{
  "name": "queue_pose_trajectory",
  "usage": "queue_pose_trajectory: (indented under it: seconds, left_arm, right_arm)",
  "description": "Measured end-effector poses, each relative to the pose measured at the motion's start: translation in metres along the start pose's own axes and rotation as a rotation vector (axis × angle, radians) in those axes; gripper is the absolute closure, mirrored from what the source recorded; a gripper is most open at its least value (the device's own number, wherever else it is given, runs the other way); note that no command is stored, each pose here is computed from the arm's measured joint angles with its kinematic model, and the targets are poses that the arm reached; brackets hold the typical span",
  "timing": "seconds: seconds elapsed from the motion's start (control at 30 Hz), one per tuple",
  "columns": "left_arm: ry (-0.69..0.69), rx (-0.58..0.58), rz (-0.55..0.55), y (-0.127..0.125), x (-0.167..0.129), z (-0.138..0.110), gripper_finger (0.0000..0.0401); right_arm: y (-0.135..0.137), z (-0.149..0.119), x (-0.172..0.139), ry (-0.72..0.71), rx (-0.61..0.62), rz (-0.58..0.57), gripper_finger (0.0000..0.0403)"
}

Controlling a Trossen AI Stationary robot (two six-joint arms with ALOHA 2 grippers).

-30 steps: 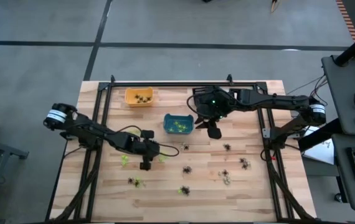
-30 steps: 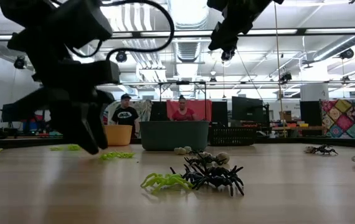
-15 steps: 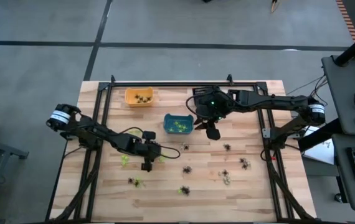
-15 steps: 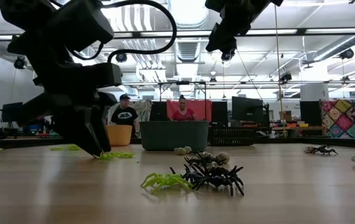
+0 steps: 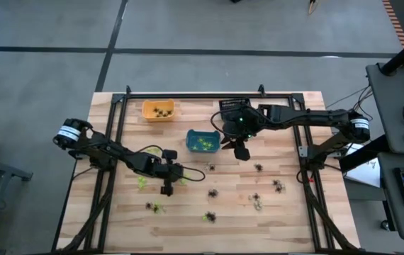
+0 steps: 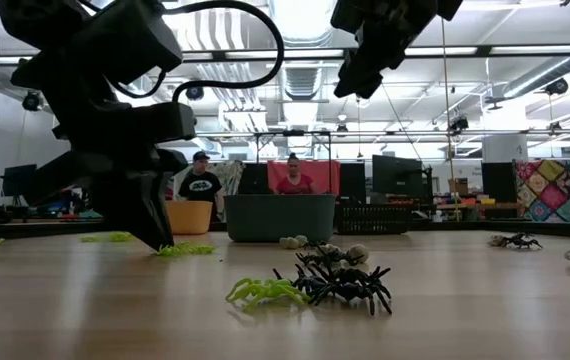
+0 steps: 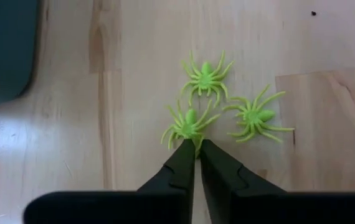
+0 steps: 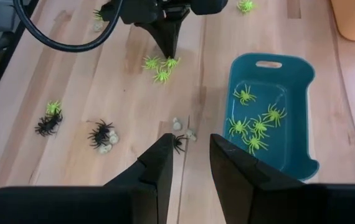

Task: Sort Halloween decoration
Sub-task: Put the green spider toy into the blue bin

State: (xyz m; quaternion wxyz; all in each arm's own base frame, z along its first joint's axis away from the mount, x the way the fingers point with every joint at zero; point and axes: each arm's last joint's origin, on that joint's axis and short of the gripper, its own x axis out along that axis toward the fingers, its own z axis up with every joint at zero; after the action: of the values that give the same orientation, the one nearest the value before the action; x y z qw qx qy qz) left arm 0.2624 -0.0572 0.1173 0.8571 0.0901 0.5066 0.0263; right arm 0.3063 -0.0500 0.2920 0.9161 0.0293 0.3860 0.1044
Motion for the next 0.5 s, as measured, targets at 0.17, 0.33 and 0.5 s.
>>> queue_pose_trajectory:
  seconds: [0.17,0.33,0.5]
  left_arm:
    - [0.000,-0.004,0.003,0.000,-0.001,0.000,0.0400]
    - [0.003,-0.004,0.012,0.003,-0.009,-0.001,0.0401]
    - [-0.010,-0.008,0.016,0.008,-0.024,-0.001,0.0401]
  right_arm:
    - [0.000,0.000,0.000,0.000,0.000,0.000,0.0307]
    - [0.000,0.000,0.000,0.000,0.000,0.000,0.0307]
    - [0.000,0.000,0.000,0.000,-0.001,0.000,0.0307]
